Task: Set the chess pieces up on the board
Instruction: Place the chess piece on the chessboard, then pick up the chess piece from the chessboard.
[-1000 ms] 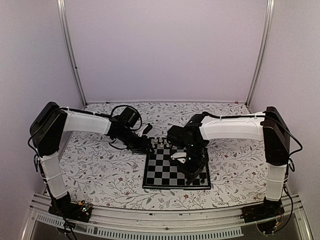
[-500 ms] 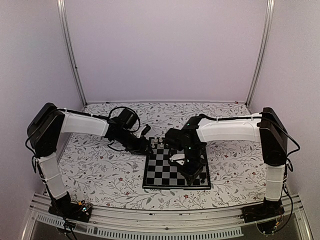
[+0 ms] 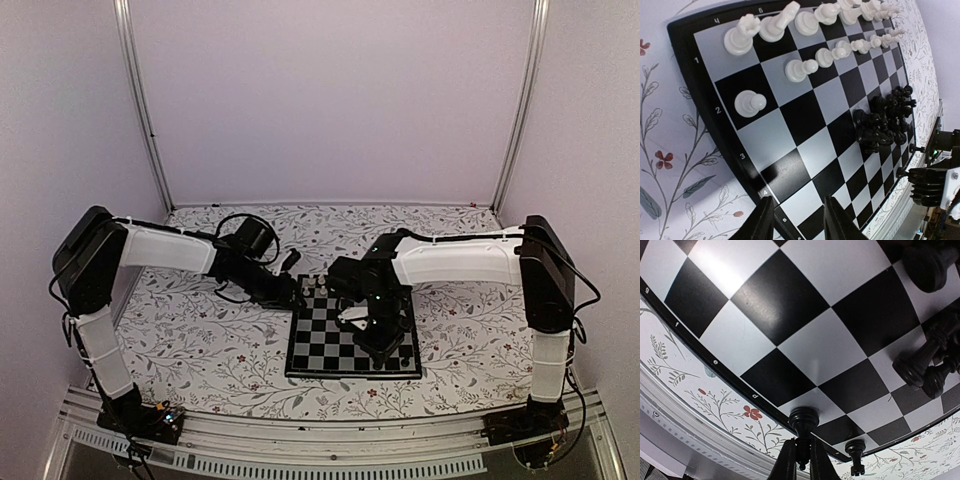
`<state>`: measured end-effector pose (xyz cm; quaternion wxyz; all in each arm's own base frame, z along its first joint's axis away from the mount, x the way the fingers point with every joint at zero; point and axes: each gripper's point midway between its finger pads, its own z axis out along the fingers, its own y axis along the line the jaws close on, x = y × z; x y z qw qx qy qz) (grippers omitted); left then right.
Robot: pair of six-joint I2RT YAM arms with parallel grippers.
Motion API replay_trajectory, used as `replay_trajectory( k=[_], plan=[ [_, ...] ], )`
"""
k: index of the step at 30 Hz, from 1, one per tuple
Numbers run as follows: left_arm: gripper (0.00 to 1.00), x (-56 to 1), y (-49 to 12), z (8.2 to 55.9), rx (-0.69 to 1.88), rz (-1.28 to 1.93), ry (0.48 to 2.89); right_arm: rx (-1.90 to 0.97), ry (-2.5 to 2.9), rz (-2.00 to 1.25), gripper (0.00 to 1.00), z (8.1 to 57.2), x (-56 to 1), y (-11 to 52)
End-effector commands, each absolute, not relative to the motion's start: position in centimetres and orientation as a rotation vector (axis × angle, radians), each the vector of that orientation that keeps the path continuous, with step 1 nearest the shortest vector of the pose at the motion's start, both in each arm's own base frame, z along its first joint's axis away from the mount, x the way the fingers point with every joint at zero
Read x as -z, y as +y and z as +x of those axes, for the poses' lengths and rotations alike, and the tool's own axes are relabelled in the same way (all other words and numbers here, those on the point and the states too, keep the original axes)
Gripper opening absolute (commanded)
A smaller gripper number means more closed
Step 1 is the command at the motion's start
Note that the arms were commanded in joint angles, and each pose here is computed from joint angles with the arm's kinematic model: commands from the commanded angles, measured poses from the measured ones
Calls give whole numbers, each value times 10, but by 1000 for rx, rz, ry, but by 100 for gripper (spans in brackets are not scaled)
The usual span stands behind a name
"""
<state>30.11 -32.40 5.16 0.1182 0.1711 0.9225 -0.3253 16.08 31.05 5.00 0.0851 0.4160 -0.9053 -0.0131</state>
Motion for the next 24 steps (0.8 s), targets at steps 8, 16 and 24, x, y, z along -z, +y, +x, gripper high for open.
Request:
replay_trajectory(
  k=[8, 16, 24],
  plan=[
    [37, -68, -327, 304, 990, 514, 2649, 71, -2818, 1249, 28, 176, -77, 328],
    [37, -75, -328, 304, 977, 550, 2642, 285, -3007, 1198, 40, 210, -126, 333],
    [34, -112, -341, 311, 1025, 608, 2538, 442, -3224, 998, 31, 281, -139, 312]
  ],
)
